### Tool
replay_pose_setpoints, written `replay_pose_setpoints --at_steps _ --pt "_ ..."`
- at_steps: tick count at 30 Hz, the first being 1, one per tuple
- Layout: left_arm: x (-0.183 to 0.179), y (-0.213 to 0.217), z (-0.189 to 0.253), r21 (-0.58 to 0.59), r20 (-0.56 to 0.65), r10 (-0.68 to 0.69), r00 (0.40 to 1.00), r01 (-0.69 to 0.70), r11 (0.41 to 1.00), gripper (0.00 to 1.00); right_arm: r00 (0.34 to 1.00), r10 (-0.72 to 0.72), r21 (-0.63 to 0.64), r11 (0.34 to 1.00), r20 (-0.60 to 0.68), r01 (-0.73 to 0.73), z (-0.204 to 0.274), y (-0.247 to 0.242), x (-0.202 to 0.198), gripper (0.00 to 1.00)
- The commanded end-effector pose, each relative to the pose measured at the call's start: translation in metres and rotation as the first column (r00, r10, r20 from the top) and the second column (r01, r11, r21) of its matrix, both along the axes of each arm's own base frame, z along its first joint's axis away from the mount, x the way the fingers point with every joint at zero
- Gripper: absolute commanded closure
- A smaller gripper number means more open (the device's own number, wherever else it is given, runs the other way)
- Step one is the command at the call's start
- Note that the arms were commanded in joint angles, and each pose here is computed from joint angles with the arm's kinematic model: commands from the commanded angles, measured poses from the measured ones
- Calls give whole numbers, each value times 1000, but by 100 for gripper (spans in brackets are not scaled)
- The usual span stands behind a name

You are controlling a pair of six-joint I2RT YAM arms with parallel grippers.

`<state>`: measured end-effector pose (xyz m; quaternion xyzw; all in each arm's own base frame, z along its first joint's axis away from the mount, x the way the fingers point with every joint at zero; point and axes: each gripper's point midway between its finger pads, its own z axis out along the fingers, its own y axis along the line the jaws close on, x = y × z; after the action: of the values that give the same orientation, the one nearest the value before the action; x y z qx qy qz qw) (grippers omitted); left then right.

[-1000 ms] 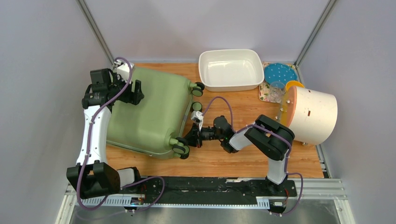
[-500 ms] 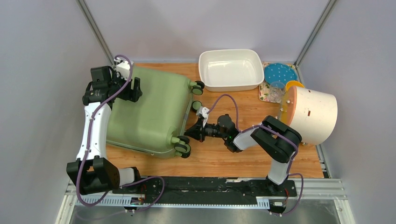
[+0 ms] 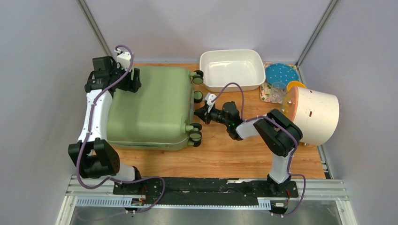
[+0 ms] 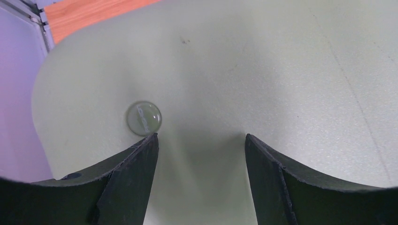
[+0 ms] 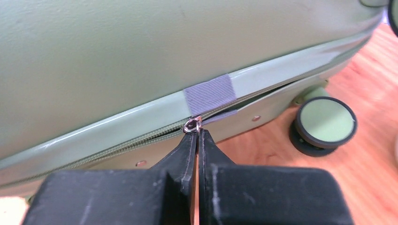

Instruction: Open, take out, and arrange the luggage

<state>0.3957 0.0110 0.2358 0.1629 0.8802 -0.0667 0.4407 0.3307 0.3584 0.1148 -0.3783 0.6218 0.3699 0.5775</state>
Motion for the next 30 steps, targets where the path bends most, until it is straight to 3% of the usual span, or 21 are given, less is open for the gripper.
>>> replay_pose_setpoints --at_steps 1,3,5,8,12,13,16,20,22,24,30 --pt "-59 11 -106 22 -472 72 879 -70 997 24 975 -185 101 980 120 173 43 -38 82 100" --pt "-47 5 -95 -13 -439 16 898 -24 1000 23 985 -122 129 986 125 105 49 -33 80 100" --pt "-40 -23 -70 -133 -354 -126 927 83 988 21 995 -58 159 986 79 45 52 -26 72 100" --pt "-26 -71 -5 -122 -160 -339 927 322 939 15 1000 1 195 981 26 -6 54 -20 59 100" --pt "-46 -145 35 -113 -72 -574 816 565 817 13 999 41 199 979 16 -43 53 -13 44 100" --pt "-65 -178 39 -137 -59 -667 742 656 742 12 999 48 201 978 11 -49 54 -13 42 100" --pt "-108 -227 31 -129 -59 -804 592 794 594 12 998 59 200 978 2 -58 53 -12 40 100" --pt "-145 -259 15 -112 -29 -873 487 866 487 11 997 71 197 978 -1 -70 52 -13 36 100" --pt "-149 -269 11 -77 -25 -887 461 884 461 11 997 71 195 978 -5 -69 50 -14 34 100" --pt "-164 -283 0 -26 -64 -922 381 923 383 11 997 76 192 979 -9 -73 48 -14 32 100" --pt "-156 -295 -24 98 -146 -907 395 918 385 10 997 77 192 979 -8 -74 47 -14 32 100"
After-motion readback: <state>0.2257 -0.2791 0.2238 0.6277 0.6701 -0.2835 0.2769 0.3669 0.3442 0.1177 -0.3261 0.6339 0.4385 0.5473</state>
